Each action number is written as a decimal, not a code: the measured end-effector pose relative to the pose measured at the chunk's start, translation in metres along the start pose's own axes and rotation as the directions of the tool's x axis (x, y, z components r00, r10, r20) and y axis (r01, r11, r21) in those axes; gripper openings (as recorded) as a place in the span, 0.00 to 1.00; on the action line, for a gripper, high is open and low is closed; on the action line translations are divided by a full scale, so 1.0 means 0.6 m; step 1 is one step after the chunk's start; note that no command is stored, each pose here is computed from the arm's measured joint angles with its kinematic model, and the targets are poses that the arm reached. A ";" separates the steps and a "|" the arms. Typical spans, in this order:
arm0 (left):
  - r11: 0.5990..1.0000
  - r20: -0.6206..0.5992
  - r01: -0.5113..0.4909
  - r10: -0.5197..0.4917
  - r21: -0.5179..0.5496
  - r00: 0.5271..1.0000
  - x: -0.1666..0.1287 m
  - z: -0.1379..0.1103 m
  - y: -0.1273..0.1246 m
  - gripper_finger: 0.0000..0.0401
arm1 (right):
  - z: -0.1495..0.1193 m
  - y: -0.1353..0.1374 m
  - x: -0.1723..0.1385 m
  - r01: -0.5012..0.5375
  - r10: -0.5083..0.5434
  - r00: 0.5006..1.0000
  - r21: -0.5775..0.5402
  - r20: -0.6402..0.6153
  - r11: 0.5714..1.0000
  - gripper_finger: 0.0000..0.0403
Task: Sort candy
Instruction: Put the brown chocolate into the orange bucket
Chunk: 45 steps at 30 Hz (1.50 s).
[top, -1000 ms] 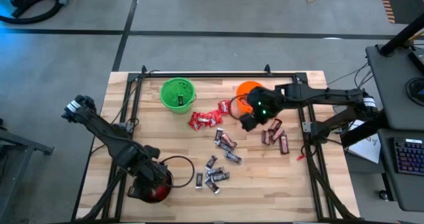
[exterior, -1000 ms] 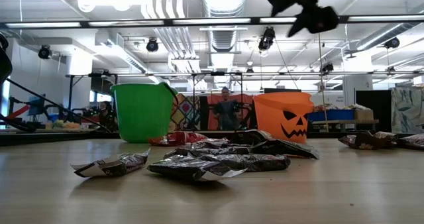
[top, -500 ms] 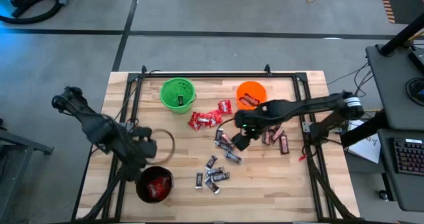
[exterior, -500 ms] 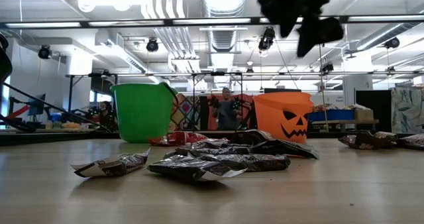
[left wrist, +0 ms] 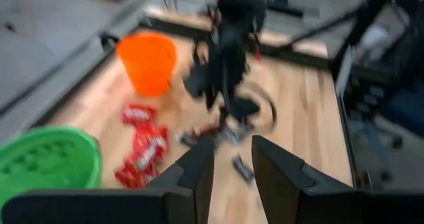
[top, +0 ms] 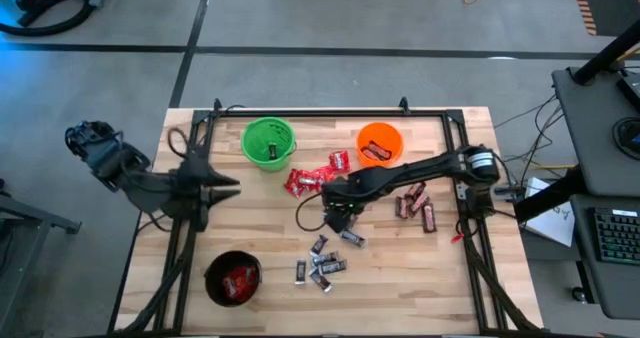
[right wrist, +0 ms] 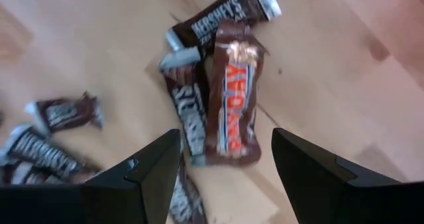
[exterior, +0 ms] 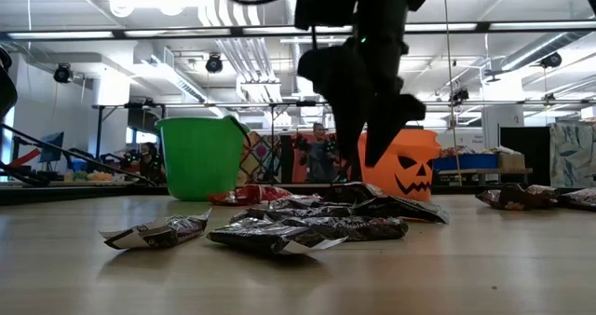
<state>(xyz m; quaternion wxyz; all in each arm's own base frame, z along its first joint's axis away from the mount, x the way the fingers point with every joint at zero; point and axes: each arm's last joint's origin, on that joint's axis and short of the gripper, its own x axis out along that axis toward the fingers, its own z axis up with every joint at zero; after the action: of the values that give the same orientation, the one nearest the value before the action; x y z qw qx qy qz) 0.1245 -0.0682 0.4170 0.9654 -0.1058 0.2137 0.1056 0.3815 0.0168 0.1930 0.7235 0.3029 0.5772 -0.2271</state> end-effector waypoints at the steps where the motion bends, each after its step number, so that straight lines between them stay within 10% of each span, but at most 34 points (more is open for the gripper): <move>1: 1.000 0.027 -0.012 0.012 -0.006 1.000 -0.004 0.003 0.003 0.21 | 0.003 0.002 0.006 0.006 -0.006 1.000 0.001 -0.001 1.000 0.57; 14: 0.992 0.166 -0.124 0.128 -0.036 0.978 -0.022 0.010 0.026 0.21 | 0.013 -0.002 0.048 0.048 -0.048 0.998 -0.004 -0.032 0.999 0.53; 35: 0.983 0.176 -0.175 0.182 -0.055 0.967 -0.014 -0.003 0.030 0.21 | 0.023 -0.009 0.047 0.035 -0.035 0.999 0.009 -0.027 0.999 0.14; 45: 0.981 0.204 -0.162 0.182 -0.108 0.962 -0.013 0.005 0.029 0.21 | 0.045 -0.009 -0.035 -0.067 0.069 0.995 -0.023 0.066 0.997 0.10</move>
<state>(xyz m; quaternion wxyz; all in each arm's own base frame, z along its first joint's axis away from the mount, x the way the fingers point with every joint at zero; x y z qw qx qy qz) 0.1145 -0.0521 0.4202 0.9641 -0.1184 0.1127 0.2095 0.3917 -0.0062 0.2163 0.7528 0.3070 0.5444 -0.2064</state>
